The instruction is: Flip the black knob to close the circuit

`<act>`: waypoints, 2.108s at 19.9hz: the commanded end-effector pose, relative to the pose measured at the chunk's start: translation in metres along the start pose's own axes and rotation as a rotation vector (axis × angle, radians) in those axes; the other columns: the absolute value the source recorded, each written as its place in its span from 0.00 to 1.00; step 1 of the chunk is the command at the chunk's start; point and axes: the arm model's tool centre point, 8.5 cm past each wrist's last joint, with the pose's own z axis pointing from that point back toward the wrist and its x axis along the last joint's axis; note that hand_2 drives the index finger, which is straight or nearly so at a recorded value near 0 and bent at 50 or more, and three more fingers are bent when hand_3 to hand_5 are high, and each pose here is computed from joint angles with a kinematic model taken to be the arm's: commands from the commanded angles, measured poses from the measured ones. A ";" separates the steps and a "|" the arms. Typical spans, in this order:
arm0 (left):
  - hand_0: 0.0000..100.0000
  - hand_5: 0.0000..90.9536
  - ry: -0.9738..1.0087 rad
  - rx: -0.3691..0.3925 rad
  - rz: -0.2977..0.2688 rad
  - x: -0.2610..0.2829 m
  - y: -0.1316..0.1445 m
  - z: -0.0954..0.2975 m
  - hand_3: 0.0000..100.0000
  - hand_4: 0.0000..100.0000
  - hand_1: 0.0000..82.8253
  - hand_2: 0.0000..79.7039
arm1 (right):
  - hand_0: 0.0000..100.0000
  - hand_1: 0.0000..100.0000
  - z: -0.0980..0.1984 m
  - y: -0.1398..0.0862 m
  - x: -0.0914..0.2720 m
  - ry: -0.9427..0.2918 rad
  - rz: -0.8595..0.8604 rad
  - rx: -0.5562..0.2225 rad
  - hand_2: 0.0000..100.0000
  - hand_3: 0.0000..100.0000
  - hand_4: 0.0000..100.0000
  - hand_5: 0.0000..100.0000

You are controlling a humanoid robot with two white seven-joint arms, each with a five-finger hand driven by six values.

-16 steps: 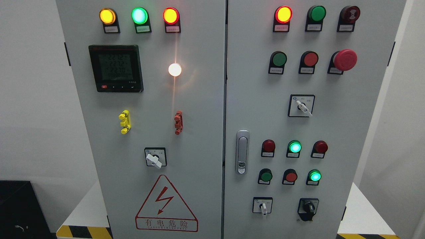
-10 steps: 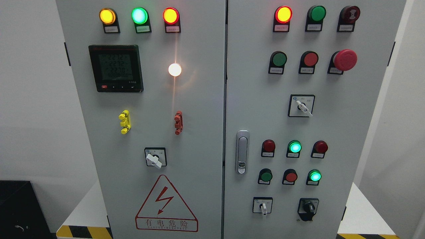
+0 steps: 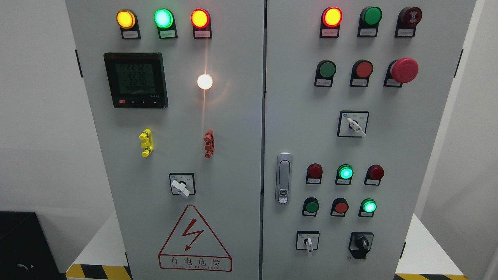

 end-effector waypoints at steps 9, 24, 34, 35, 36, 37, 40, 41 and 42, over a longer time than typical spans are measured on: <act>0.12 0.00 0.000 0.001 0.001 0.000 0.000 0.000 0.00 0.00 0.67 0.00 | 0.00 0.06 0.015 -0.037 0.143 -0.314 0.327 -0.178 0.26 0.37 0.35 0.10; 0.12 0.00 -0.001 -0.001 -0.001 0.000 0.000 0.000 0.00 0.00 0.67 0.00 | 0.00 0.09 0.090 -0.081 0.260 -0.588 0.686 -0.563 0.57 0.76 0.64 0.51; 0.12 0.00 -0.001 -0.001 -0.001 0.000 0.000 0.000 0.00 0.00 0.67 0.00 | 0.00 0.07 0.164 -0.098 0.317 -0.805 0.668 -0.802 0.75 0.92 0.81 0.75; 0.12 0.00 0.000 0.000 0.001 0.000 0.000 0.000 0.00 0.00 0.67 0.00 | 0.00 0.06 0.172 -0.100 0.321 -0.816 0.671 -0.833 0.78 0.94 0.82 0.79; 0.12 0.00 -0.001 0.001 -0.001 0.000 0.000 0.000 0.00 0.00 0.67 0.00 | 0.00 0.06 0.182 -0.102 0.326 -0.820 0.673 -0.868 0.79 0.95 0.83 0.80; 0.12 0.00 -0.001 -0.001 -0.001 0.000 0.000 0.000 0.00 0.00 0.67 0.00 | 0.00 0.04 0.190 -0.103 0.330 -0.834 0.680 -0.894 0.81 0.97 0.85 0.83; 0.12 0.00 0.000 0.000 0.001 0.000 0.000 0.000 0.00 0.00 0.67 0.00 | 0.00 0.04 0.217 -0.106 0.342 -0.869 0.697 -0.977 0.85 1.00 0.90 0.87; 0.12 0.00 0.000 0.000 0.001 0.000 0.000 0.000 0.00 0.00 0.67 0.00 | 0.00 0.03 0.224 -0.107 0.344 -0.877 0.697 -0.996 0.87 1.00 0.92 0.89; 0.12 0.00 0.000 0.000 0.001 0.000 0.000 0.000 0.00 0.00 0.67 0.00 | 0.00 0.03 0.230 -0.107 0.348 -0.888 0.700 -1.014 0.87 1.00 0.92 0.90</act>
